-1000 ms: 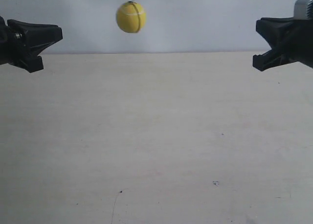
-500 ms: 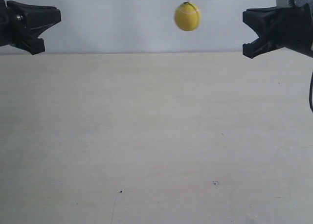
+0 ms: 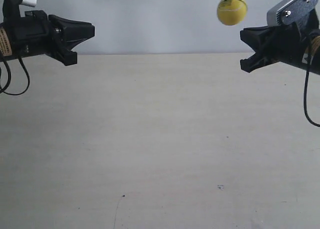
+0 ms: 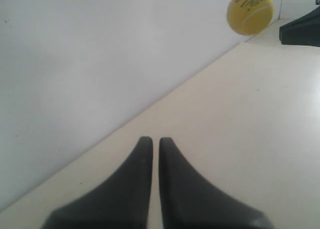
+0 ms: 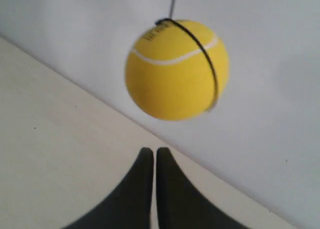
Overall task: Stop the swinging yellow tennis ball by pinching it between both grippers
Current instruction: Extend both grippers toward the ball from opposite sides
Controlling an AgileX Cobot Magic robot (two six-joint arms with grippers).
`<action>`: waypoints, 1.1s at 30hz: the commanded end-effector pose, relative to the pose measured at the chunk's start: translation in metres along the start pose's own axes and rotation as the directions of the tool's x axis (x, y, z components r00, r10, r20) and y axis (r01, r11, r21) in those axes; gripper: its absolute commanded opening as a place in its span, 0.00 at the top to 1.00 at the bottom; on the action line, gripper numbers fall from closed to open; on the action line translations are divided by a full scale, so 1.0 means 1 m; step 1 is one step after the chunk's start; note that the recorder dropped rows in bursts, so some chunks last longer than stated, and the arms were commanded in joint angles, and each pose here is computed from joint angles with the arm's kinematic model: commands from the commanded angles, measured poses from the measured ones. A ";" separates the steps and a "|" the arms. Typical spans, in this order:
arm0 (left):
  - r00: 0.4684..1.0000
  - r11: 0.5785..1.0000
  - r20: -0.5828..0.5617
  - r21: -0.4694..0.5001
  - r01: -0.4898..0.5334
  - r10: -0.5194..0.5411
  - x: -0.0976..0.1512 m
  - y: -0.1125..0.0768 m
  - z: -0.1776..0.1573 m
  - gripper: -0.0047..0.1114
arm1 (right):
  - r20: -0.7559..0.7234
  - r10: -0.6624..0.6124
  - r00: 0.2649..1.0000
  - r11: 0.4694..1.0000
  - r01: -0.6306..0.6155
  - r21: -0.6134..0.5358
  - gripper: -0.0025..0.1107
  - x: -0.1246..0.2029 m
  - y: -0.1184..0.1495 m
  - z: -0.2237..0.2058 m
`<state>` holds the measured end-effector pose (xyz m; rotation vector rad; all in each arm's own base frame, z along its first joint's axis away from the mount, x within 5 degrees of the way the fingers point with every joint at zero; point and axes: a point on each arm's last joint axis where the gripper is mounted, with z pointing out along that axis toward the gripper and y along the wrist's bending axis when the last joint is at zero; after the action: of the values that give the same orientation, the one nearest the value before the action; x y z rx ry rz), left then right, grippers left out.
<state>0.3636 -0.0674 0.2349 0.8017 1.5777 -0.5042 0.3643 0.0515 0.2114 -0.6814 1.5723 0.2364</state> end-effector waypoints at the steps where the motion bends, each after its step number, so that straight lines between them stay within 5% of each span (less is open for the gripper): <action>1: 1.000 1.000 -0.009 -0.021 -0.014 0.014 -0.003 0.006 0.005 0.92 | 0.041 0.009 0.999 1.000 -0.008 -0.014 0.98 -0.005 -0.001 0.002; 13: 0.999 0.999 0.050 0.037 -0.007 0.005 0.004 0.014 0.021 0.92 | 0.101 -0.061 0.993 0.992 0.072 -0.103 0.98 -0.028 0.024 0.043; 19: 0.995 0.998 0.087 0.047 -0.047 0.043 -0.008 0.020 0.030 0.92 | 0.122 -0.129 0.984 0.990 0.135 -0.043 0.98 -0.036 0.017 0.047; 33: 0.993 0.990 0.066 0.096 -0.105 0.099 -0.019 -0.002 0.053 0.92 | 0.102 -0.119 0.988 0.992 0.122 -0.031 0.98 -0.035 0.015 0.047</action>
<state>0.3974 -0.1071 0.2454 0.9182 1.4539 -0.5384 0.3938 0.0988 0.2336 -0.7837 1.4285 0.2031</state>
